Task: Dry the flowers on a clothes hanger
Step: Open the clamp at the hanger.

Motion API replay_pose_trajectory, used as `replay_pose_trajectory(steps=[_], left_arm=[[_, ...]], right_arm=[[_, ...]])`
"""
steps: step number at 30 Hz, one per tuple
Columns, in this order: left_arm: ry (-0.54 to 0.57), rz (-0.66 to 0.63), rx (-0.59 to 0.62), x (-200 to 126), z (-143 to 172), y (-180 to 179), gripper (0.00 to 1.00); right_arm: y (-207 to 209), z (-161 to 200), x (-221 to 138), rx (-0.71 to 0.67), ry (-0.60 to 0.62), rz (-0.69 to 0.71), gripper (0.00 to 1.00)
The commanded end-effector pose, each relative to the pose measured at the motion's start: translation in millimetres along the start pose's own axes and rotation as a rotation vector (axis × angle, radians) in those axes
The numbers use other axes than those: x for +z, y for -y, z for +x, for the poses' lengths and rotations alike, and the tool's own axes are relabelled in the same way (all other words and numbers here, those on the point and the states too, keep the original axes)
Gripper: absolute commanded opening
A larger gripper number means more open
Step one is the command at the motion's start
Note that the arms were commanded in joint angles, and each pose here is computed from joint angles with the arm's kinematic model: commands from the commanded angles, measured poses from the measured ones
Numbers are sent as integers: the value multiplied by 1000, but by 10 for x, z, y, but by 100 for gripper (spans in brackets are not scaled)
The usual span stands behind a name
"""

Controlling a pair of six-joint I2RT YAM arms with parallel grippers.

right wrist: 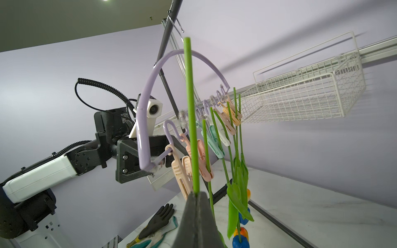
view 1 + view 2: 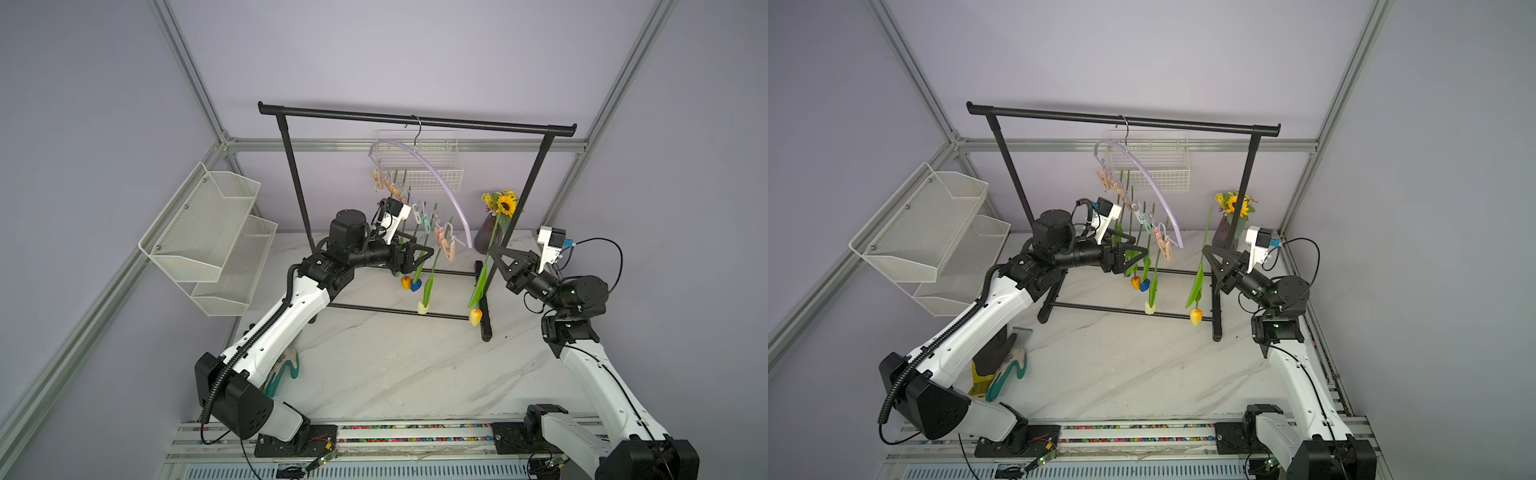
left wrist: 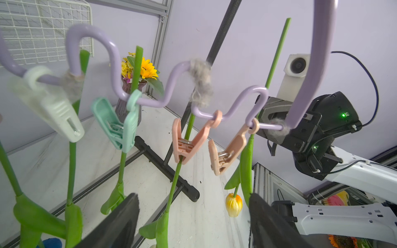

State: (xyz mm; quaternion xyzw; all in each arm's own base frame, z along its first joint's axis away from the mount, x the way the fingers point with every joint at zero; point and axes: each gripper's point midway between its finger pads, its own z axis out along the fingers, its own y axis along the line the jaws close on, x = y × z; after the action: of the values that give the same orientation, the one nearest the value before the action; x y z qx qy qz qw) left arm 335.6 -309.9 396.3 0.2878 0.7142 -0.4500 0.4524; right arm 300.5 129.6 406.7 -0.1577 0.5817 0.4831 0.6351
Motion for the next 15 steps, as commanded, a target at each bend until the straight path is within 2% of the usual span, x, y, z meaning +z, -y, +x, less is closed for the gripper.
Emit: replay_pose_trajectory(steps=[1,6,10,15], left_arm=[[71,19,43,-41,-260,174,78],[89,-73,58,10,-266,151,70],[110,-83,66,44,-288,195,62],[118,-97,69,122,-292,252,60]], right_arm=[[-96,-93,65,-66,32,-30,0],[-153,4,162,-57,15,-71,0],[-170,64,212,-54,4,-82,0],[-201,110,256,-63,-4,-90,0]])
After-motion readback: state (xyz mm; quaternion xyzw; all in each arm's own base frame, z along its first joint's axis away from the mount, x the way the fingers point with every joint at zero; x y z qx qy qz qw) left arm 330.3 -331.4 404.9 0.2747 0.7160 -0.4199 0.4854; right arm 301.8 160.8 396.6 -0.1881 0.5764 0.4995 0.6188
